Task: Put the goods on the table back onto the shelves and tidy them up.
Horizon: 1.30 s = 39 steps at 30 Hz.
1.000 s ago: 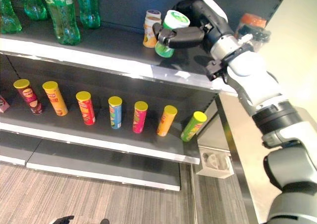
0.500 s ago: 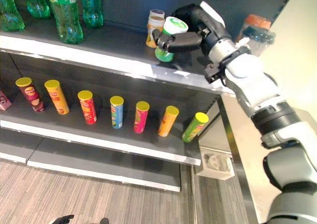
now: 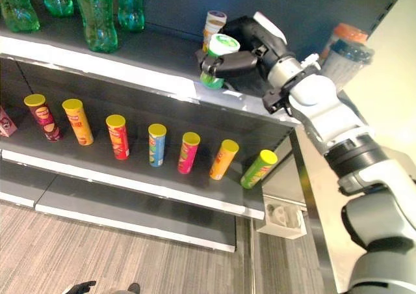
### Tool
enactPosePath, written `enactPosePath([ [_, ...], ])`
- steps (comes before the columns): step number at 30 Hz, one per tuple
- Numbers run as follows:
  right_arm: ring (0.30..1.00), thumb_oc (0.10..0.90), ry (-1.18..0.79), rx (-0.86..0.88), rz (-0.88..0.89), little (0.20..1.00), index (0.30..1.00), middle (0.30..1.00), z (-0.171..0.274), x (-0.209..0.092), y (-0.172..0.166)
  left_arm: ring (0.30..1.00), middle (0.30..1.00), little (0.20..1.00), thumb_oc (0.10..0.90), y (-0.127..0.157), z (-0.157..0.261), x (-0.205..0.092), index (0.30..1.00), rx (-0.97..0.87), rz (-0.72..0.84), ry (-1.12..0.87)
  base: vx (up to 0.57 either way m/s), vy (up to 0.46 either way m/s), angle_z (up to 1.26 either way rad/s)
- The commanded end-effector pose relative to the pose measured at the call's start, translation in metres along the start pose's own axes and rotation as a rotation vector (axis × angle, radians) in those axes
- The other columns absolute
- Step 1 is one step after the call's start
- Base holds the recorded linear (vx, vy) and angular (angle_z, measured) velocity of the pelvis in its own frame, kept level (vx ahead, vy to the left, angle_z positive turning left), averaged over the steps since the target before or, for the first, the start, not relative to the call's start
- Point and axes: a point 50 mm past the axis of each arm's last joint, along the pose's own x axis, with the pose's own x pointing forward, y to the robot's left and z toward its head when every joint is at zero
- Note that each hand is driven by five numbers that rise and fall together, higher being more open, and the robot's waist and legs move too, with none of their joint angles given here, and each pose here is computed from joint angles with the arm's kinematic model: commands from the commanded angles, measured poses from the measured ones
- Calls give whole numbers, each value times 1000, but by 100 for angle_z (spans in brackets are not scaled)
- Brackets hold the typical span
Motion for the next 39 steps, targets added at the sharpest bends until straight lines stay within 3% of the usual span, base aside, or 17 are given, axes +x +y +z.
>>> enactPosePath([
  [1, 300, 400, -173, -63, -135, 300, 300, 300, 55, 11, -38, 900, 900, 900, 800, 16, 15, 3, 900, 20, 40, -64, 0, 0, 0],
  [14, 300, 400, -126, -163, -143, 300, 300, 300, 58, 26, -36, 900, 900, 900, 800, 15, 6, 3, 900, 14, 44, -20, 0, 0, 0],
  [25, 300, 400, -76, -137, -231, 300, 300, 300, 48, 30, -45, 900, 900, 900, 800, 11, 13, 4, 900, 43, 24, -42, 2, 4, 2],
  [39, 300, 400, -125, -154, -162, 300, 300, 300, 59, 34, -30, 900, 900, 900, 800, 9, 16, 4, 900, 61, 15, -51, 2, 2, 3],
])
